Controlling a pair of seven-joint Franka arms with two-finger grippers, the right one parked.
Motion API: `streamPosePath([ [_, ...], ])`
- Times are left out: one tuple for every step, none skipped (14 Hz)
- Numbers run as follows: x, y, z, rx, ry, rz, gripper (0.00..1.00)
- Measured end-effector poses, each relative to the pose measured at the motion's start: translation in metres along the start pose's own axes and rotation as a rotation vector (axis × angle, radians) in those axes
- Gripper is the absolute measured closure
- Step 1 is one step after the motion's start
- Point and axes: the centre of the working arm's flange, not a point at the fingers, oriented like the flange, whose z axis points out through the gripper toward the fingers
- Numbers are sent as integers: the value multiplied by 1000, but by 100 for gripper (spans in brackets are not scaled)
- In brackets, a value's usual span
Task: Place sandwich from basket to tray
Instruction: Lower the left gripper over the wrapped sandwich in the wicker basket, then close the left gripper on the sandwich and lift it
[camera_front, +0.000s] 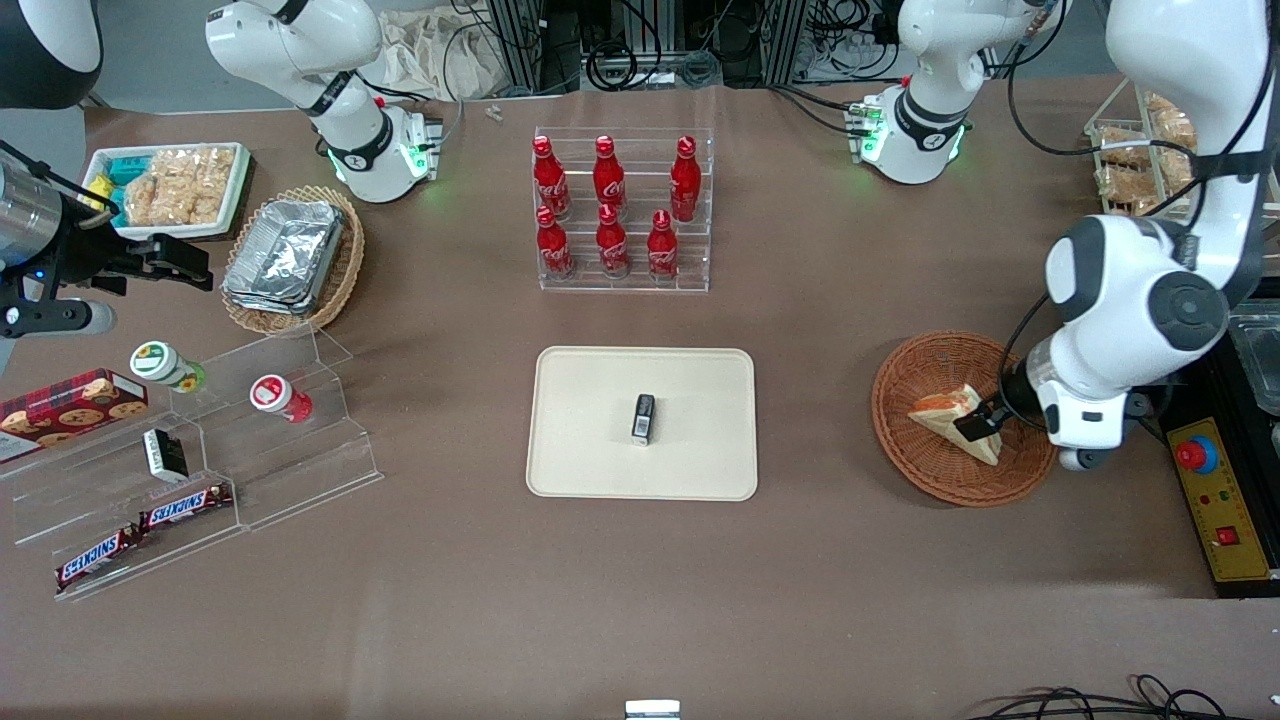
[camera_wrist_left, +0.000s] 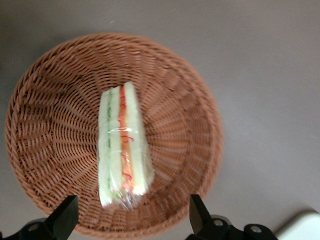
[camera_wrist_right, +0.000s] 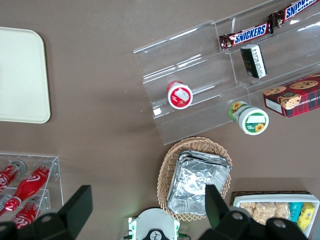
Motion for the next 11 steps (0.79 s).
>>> streamPosePath([
  [-2, -7, 13, 6, 6, -35, 0],
  [-4, -13, 21, 16, 4, -51, 0],
  [-5, -17, 28, 30, 1, -59, 0],
  [-5, -21, 32, 40, 0, -64, 0],
  [-3, -24, 36, 44, 2, -70, 0],
  [-1, -27, 39, 40, 5, -76, 0],
  [0, -29, 43, 39, 5, -82, 0],
  [0, -30, 48, 38, 2, -93, 0],
  [0, -29, 55, 36, -2, -105, 0],
  [0, -29, 61, 33, -6, -121, 0],
  [0, -28, 68, 33, -11, -139, 8],
])
